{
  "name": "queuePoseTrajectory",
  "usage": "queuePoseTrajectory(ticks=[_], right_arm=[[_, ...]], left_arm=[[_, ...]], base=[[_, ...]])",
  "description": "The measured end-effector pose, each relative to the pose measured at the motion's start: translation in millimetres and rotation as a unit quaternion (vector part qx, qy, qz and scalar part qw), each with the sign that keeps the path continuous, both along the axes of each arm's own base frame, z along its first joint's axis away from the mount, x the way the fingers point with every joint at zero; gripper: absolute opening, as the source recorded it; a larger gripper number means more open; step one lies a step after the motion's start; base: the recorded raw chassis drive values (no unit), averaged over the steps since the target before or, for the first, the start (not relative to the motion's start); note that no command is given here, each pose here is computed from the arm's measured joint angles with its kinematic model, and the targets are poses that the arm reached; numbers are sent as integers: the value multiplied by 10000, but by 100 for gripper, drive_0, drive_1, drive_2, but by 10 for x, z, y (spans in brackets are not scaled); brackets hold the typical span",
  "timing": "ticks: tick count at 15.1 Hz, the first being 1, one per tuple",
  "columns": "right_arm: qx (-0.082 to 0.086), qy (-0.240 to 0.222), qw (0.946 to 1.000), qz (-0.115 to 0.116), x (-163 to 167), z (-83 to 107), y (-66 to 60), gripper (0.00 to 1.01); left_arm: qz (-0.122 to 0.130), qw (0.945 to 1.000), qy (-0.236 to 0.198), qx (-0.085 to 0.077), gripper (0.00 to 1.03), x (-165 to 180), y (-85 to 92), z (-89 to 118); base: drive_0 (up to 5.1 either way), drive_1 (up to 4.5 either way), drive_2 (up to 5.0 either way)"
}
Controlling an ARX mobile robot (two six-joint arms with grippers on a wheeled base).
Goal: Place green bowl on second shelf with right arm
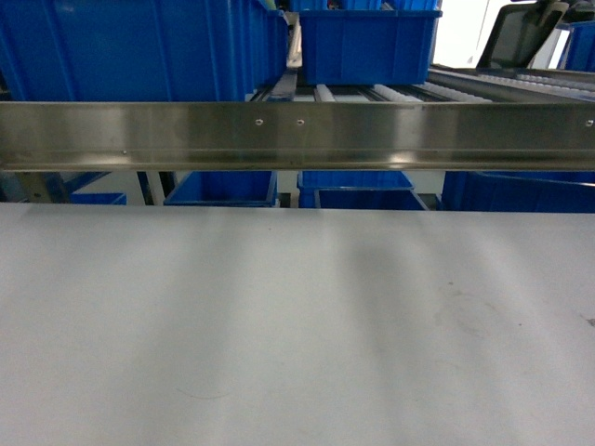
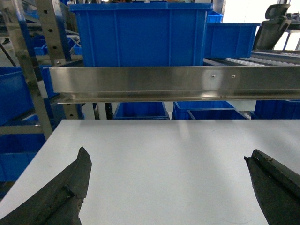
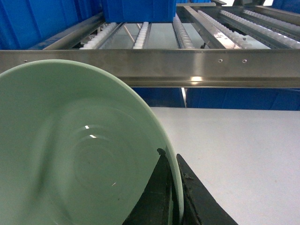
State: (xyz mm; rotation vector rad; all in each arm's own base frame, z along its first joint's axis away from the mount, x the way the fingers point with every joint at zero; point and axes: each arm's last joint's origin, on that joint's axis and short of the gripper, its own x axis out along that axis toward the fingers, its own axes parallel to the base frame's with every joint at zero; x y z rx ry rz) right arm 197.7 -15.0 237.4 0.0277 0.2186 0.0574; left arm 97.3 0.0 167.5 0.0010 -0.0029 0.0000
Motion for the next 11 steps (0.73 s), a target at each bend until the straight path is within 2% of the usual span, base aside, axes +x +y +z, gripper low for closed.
queuePoseTrajectory(ticks=[11], right_arm=[[2,11,10000,6,1,-5,0,2]], left_arm=[[2,10000,2,0,98,0,0,0]], base=[[-492,232,249]])
